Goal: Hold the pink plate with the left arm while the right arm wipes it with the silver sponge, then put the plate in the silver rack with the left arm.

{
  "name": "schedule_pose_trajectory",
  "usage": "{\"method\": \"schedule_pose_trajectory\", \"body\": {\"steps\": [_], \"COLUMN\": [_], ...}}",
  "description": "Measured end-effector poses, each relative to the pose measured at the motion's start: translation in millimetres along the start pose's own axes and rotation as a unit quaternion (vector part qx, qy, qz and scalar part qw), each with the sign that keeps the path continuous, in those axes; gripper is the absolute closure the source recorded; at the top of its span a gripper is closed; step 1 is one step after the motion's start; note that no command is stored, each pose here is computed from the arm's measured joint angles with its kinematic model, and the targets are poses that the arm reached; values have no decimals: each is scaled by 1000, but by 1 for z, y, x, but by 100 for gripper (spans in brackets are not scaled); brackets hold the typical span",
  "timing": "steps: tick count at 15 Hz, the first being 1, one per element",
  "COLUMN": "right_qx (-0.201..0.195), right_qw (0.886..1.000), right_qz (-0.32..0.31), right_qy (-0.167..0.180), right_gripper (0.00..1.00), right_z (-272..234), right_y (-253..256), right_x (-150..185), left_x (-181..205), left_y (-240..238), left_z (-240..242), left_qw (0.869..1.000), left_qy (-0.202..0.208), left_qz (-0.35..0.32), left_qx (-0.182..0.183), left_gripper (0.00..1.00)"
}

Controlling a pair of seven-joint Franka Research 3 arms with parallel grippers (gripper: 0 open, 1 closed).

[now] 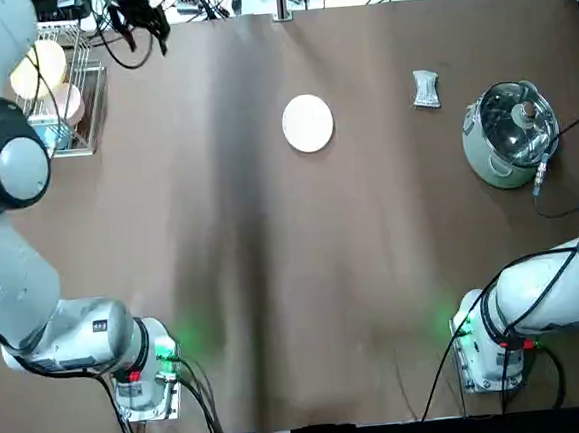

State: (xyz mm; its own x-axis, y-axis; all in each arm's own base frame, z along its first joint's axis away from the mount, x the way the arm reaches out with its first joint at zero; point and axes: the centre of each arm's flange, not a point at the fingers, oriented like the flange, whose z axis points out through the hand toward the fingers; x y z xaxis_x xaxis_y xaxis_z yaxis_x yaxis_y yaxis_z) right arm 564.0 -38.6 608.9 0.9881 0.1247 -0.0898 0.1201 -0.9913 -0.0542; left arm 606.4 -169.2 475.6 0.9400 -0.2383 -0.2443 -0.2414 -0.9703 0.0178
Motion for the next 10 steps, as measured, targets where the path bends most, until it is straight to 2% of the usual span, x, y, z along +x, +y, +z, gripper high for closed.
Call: {"method": "schedule_pose_trajectory", "body": {"steps": [4,7,8,10], "right_qx": [0,2,3,3], "right_qw": [1000,1000,1000,1000], "right_qz": [0,-6,-9,-14], "right_qy": [-1,-9,-14,-12], "right_gripper": [0,0,0,0], "right_z": [1,10,16,32], "right_y": [0,-5,-9,-14], "right_x": [0,3,5,15], "left_x": [29,42,49,64], "left_y": [61,89,95,113], "left_z": [55,91,102,124], "left_qw": [999,995,994,993], "left_qy": [-21,-46,-45,-28], "left_qz": [38,44,42,32], "left_qx": [-20,-75,-93,-108], "left_gripper": [0,0,0,0]}}
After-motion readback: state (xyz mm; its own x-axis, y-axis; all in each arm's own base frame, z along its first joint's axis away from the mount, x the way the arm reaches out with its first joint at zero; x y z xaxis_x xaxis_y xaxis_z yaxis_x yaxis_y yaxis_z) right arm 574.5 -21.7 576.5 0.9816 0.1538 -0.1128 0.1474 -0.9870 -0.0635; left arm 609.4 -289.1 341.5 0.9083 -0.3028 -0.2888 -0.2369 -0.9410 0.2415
